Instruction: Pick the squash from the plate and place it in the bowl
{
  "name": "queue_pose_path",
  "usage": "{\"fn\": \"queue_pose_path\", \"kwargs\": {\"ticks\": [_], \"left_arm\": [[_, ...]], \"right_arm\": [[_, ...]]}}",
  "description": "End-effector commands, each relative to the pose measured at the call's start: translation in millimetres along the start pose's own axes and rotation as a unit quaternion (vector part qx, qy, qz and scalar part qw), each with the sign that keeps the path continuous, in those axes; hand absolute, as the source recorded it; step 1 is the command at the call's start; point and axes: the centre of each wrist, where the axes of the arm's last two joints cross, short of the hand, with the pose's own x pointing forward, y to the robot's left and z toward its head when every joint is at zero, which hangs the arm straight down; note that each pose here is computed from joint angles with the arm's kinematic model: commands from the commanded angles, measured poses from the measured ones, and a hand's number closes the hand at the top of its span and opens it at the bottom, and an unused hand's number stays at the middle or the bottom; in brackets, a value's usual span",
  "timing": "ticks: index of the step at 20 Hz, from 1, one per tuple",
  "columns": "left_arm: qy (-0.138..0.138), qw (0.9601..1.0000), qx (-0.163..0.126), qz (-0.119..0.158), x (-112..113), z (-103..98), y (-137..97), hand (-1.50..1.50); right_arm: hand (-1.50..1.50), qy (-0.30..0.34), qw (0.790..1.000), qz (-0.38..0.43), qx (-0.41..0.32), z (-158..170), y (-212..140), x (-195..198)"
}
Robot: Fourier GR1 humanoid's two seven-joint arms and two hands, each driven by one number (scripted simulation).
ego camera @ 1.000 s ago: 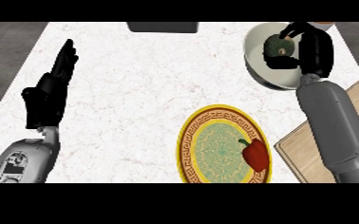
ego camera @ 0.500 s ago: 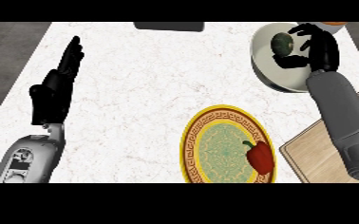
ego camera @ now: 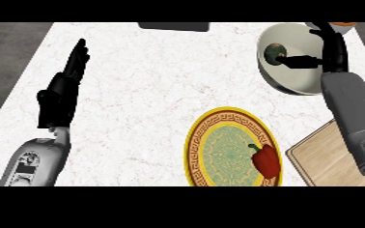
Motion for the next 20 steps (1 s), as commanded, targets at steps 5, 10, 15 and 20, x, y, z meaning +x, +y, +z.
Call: {"fn": "queue_pose_path", "kwargs": {"ticks": [5,10,15,20], "left_arm": [[0.003,1.0000,0.006,-0.001,-0.2,6.0,-1.5,0.00],[0.013,0.9998,0.012,0.002,-6.6,8.9,17.4,0.00],[0.022,0.9996,0.019,0.003,3.2,11.5,10.1,0.00],[0.025,0.9992,0.030,-0.011,-0.2,3.4,16.2,0.00]], "right_arm": [[-1.50,0.002,0.996,-0.086,-0.029,-5.7,-39.2,-17.4],[-1.50,0.004,0.991,-0.131,-0.015,8.8,-82.4,-51.0],[-1.50,-0.017,0.984,-0.178,0.015,16.0,-128.1,-67.0],[-1.50,-0.036,0.980,-0.191,0.049,55.9,-144.6,-106.4]]}}
